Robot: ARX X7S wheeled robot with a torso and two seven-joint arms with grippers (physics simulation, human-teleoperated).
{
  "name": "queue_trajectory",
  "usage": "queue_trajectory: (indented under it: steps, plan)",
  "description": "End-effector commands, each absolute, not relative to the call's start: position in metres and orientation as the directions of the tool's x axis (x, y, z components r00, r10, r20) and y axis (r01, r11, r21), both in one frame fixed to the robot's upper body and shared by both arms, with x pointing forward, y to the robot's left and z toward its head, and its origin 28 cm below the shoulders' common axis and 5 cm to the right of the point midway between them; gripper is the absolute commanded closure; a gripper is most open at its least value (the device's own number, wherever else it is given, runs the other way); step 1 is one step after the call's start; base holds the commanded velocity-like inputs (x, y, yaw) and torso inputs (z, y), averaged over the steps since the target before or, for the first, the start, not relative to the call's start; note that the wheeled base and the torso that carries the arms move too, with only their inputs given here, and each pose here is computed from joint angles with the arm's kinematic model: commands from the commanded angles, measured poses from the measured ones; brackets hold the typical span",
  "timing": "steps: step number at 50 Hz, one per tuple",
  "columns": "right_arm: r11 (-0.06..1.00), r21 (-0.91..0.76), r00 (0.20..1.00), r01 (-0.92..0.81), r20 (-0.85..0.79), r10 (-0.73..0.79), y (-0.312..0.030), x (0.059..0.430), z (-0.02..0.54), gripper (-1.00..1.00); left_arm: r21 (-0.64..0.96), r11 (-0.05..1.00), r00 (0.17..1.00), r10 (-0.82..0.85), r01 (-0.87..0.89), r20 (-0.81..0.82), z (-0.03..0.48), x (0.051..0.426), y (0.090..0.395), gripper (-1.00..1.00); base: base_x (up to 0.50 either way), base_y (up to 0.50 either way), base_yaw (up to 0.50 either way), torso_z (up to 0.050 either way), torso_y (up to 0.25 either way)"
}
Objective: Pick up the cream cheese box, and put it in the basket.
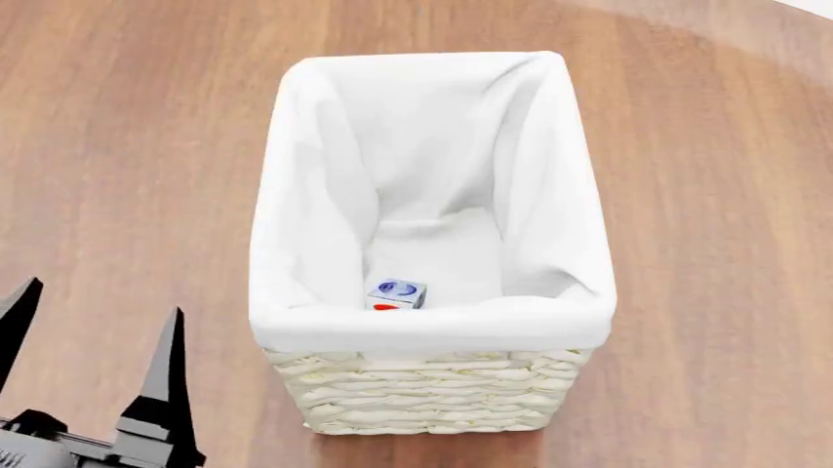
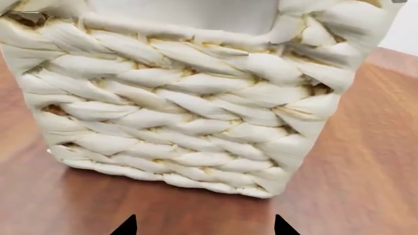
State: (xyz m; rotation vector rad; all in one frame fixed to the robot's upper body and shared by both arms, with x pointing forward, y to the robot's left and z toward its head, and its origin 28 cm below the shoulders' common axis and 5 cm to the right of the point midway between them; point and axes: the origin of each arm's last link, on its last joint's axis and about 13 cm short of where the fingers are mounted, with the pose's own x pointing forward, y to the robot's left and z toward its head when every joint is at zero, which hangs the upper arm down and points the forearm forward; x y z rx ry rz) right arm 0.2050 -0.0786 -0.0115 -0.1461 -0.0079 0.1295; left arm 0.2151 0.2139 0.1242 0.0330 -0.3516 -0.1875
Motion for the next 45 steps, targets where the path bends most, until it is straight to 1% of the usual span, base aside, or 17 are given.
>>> queue_trajectory:
  steps: [1,3,6,10,12,14,18,31,42,45]
  plan:
    - [0.987,-0.145,0.996,-0.065,0.049,0.073,-0.086,0.205,0.002,-1.0,0.082,0.988,0.945,-0.147,0.129,0.293,0.098,0.217,0.21,-1.0,0.0,0.0,0.0,0.0,0.0]
    - [0.987,-0.159,0.995,-0.017,0.089,0.032,-0.09,0.203,0.009,-1.0,0.082,0.989,0.941,-0.143,0.123,0.308,0.101,0.214,0.21,-1.0,0.0,0.0,0.0,0.0,0.0]
    - [0.992,-0.123,0.992,-0.003,0.125,0.019,-0.094,0.196,0.024,-1.0,0.087,0.99,0.934,-0.137,0.115,0.329,0.105,0.209,0.211,-1.0,0.0,0.0,0.0,0.0,0.0]
    - [0.997,-0.07,0.956,0.024,0.292,-0.002,-0.104,0.164,0.061,-1.0,0.09,0.992,0.911,-0.118,0.089,0.394,0.119,0.192,0.215,-1.0,0.0,0.0,0.0,0.0,0.0]
    - [0.998,-0.022,0.921,0.052,0.388,-0.039,-0.11,0.148,0.079,-1.0,0.104,0.992,0.898,-0.111,0.073,0.425,0.128,0.18,0.215,-1.0,0.0,0.0,0.0,0.0,0.0]
    - [0.999,0.034,0.887,0.042,0.46,-0.053,-0.115,0.135,0.09,-1.0,0.106,0.992,0.882,-0.108,0.066,0.459,0.134,0.169,0.215,-1.0,0.0,0.0,0.0,0.0,0.0]
    - [0.999,0.022,0.885,0.037,0.465,-0.043,-0.115,0.135,0.088,-1.0,0.115,0.991,0.871,-0.11,0.063,0.478,0.137,0.163,0.214,-1.0,0.0,0.0,0.0,0.0,0.0]
    - [1.0,0.008,0.888,0.012,0.459,-0.014,-0.112,0.139,0.083,-1.0,0.12,0.991,0.866,-0.109,0.058,0.489,0.137,0.161,0.213,-1.0,0.0,0.0,0.0,0.0,0.0]
    - [1.0,-0.025,0.895,0.009,0.447,0.003,-0.112,0.147,0.084,-1.0,0.121,0.991,0.873,-0.103,0.051,0.477,0.136,0.167,0.213,-1.0,0.0,0.0,0.0,0.0,0.0]
    - [0.999,-0.033,0.878,0.011,0.478,0.006,-0.112,0.149,0.095,-1.0,0.125,0.99,0.873,-0.123,0.072,0.472,0.138,0.171,0.211,-1.0,0.0,0.0,0.0,0.0,0.0]
